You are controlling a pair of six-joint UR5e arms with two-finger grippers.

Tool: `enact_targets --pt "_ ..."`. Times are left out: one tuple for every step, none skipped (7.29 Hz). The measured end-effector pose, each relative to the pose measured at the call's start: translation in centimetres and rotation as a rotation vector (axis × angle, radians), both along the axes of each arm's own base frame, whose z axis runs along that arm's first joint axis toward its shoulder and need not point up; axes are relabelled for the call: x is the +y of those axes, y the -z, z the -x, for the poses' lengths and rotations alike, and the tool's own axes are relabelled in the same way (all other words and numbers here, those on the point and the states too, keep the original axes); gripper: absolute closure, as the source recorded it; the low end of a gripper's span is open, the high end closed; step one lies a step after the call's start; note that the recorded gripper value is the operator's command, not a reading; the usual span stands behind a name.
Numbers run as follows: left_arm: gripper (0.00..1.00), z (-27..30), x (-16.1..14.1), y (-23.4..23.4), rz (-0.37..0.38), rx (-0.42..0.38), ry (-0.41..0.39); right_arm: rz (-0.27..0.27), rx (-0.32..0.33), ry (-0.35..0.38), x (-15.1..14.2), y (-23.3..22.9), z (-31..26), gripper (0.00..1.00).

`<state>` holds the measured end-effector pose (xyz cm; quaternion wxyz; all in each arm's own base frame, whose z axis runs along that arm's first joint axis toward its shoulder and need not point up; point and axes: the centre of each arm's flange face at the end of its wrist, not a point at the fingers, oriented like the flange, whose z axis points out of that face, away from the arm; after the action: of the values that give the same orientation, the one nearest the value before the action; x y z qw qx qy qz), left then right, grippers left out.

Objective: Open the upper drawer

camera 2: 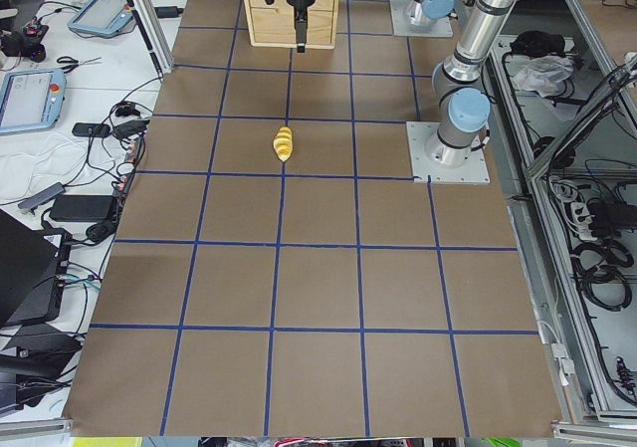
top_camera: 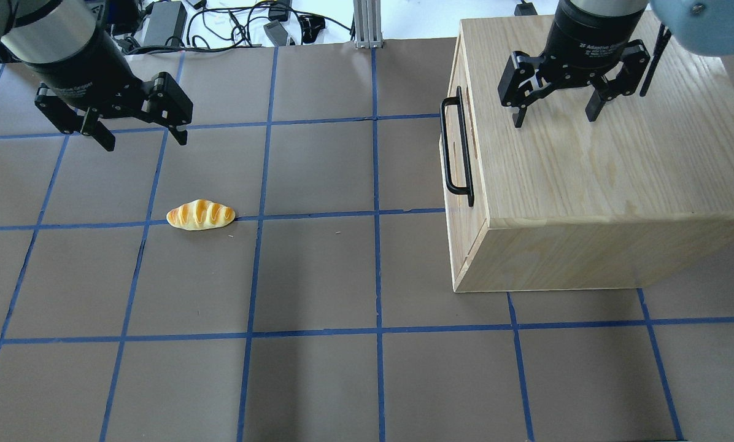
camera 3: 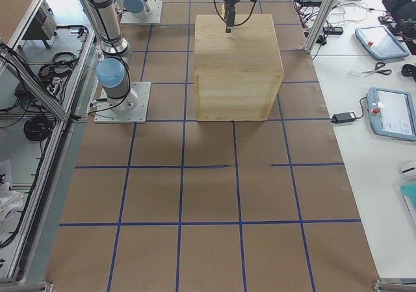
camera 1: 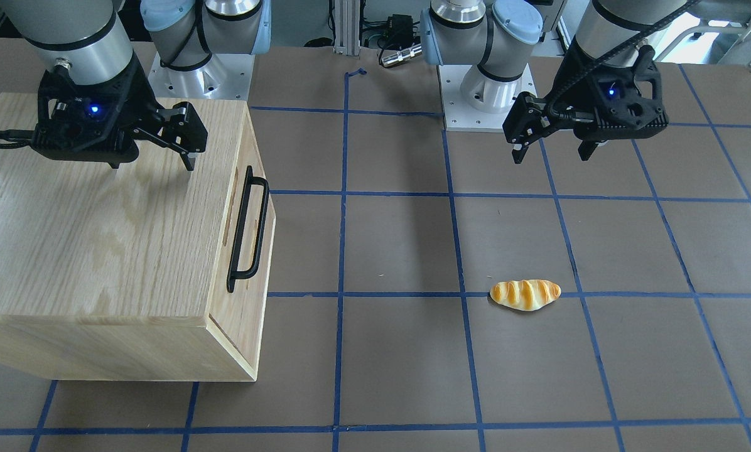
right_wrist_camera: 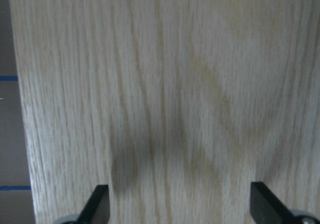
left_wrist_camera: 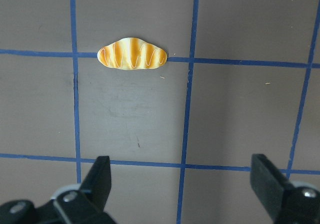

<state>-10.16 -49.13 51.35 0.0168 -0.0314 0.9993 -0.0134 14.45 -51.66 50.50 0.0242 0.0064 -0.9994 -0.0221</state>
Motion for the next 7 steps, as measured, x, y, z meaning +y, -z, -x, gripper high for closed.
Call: enact_targets --pt "0.00 -0.1 0.0 -0.2 0.002 -0.002 -0.001 0.000 0.000 0.000 0.0 0.0 0.0 0.00" --pt "0.00 -0.1 0.0 -0.4 0.004 0.000 -0.003 0.000 0.000 0.000 0.0 0.0 0.0 0.00" --pt "0.00 -0.1 -0.1 -0.5 0.006 0.005 -0.005 0.000 0.000 0.000 0.0 0.0 0.0 0.00" --pt "0.00 -0.4 -0.3 -0.2 0.001 0.005 -0.010 0.000 0.000 0.000 0.0 0.0 0.0 0.00" --pt "0.00 -0.8 -0.7 0.4 -0.010 0.007 -0.019 0.000 0.000 -0.001 0.0 0.0 0.0 0.00" --pt "0.00 -0.8 -1.1 0.9 -0.019 0.010 -0.024 0.000 0.000 -0.001 0.0 0.0 0.0 0.00" --pt "0.00 -0.3 -1.2 0.9 -0.013 0.011 -0.020 0.000 0.000 -0.001 0.0 0.0 0.0 0.00"
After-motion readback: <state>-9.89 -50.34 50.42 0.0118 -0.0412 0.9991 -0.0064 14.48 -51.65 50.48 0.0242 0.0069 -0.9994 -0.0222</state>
